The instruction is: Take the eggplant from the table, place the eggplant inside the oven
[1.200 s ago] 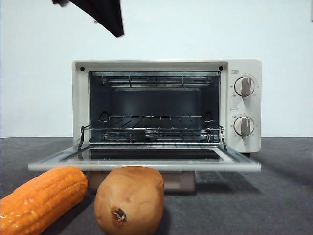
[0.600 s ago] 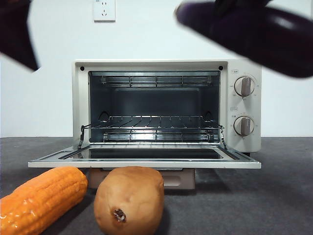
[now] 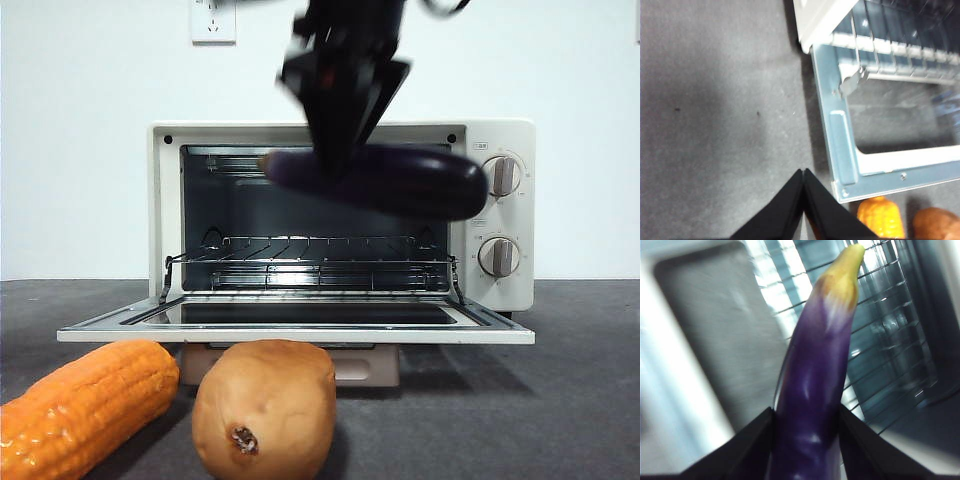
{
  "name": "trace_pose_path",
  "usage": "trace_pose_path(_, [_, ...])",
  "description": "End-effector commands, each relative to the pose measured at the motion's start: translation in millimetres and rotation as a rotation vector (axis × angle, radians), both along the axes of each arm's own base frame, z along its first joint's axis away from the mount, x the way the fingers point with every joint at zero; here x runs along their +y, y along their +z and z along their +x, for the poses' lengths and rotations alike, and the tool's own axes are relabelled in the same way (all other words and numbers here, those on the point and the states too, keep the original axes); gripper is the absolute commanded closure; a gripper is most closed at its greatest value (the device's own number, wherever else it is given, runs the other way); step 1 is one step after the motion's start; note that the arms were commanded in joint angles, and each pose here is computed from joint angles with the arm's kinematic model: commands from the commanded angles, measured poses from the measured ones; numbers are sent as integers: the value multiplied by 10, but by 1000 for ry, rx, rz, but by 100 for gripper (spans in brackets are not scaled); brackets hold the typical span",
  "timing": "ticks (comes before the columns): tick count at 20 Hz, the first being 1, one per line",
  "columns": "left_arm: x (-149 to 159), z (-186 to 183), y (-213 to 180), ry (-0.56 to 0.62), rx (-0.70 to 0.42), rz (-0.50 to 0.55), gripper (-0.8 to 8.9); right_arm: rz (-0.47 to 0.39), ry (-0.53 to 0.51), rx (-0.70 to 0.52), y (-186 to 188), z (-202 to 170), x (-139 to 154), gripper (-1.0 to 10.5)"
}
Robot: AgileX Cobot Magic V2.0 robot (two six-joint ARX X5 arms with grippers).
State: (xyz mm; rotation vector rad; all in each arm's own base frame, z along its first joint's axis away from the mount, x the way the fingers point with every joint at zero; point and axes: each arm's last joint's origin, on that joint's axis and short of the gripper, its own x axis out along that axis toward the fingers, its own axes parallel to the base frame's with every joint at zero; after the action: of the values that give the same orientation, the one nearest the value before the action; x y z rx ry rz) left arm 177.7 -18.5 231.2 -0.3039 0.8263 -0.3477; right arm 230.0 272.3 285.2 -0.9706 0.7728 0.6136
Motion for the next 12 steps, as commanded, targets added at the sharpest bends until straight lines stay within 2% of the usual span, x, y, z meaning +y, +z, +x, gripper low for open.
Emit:
trace_pose_path(1, [17, 19, 26, -9, -9, -26, 810, -114, 53, -112, -104, 123, 192, 817])
trace_pose_path(2, [17, 21, 28, -12, -12, -30, 810, -144, 38, -173, -151, 180, 242, 817])
trace_pose_path(4, [15, 22, 31, -17, -15, -36, 810, -148, 27, -247, -218, 267, 330, 817])
trace_pose_path(8, [9, 23, 36, -35, -19, -53, 810, -129, 59, -331, -308, 406, 458, 817])
trace_pose_path(12, [9, 23, 37, -35, -19, -53, 810, -195, 64, -356, -493, 481, 536, 816])
